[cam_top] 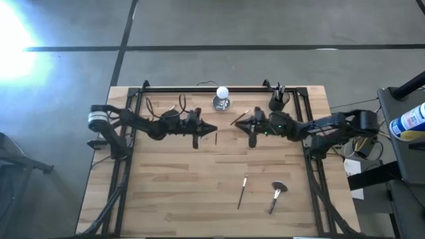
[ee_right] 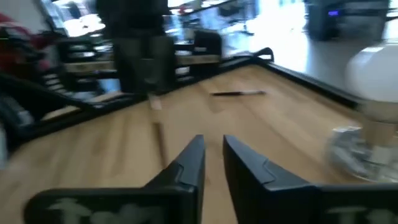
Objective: Put items in baskets/containers
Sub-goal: Put the black eyeshadow brush into the black pen holder
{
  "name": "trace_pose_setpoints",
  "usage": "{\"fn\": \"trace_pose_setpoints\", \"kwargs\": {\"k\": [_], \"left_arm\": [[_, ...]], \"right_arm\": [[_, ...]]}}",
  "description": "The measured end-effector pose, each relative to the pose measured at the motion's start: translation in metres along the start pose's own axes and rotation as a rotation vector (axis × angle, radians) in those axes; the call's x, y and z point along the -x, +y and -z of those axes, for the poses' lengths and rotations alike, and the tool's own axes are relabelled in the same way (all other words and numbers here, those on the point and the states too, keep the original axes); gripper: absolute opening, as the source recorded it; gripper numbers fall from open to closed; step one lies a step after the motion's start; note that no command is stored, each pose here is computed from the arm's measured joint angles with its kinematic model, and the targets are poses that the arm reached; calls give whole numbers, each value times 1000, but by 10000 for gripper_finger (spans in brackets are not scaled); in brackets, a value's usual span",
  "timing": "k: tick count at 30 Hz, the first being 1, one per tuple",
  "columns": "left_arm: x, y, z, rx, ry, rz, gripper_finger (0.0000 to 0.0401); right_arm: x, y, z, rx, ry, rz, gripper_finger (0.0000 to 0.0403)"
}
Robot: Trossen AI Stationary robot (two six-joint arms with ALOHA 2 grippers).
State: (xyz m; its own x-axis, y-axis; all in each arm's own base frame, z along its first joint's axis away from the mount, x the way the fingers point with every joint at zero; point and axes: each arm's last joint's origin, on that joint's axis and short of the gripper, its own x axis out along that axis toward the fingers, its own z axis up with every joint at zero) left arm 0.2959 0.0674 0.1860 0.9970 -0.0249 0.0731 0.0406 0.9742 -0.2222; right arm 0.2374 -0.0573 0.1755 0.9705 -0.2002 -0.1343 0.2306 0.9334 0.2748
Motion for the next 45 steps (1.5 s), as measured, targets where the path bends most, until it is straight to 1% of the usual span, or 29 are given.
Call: {"fn": "trace_pose_setpoints", "kwargs": {"k": [3,5,9,13,17,21,25,31,34,36,42,45], "left_arm": [[-5,4,-5,-26,-18,42,0],[-6,6,-9,-42,-29,60,0],[-5,7,-14,-76,-45,62,0],[-4,9,-16,-89,-53,67,0],[-4,9,-18,-97,-58,76,0],[-4,10,-19,-101,-65,75,0],[-3,11,-19,-101,-64,69,0],[-2,14,-20,-93,-67,57,0],[-2,14,-20,-62,-69,54,0],[-2,15,-20,-30,-69,46,0],[0,16,-19,-14,-56,38,1],[1,18,-20,-9,-54,24,15]], "right_arm": [[-16,7,0,-2,0,-72,84],[-25,11,-1,0,2,-91,107],[-40,16,-5,13,-5,-110,145],[-53,19,-10,43,0,-177,166],[-65,20,-10,58,34,-172,169],[-74,20,-11,73,33,-172,157],[-81,20,-13,83,27,-173,130],[-81,21,-14,96,25,-173,61],[-81,21,-15,111,18,-168,23],[-81,21,-15,117,17,-163,18],[-79,20,-12,133,23,-159,16],[-76,19,-8,147,34,-161,15]]}}
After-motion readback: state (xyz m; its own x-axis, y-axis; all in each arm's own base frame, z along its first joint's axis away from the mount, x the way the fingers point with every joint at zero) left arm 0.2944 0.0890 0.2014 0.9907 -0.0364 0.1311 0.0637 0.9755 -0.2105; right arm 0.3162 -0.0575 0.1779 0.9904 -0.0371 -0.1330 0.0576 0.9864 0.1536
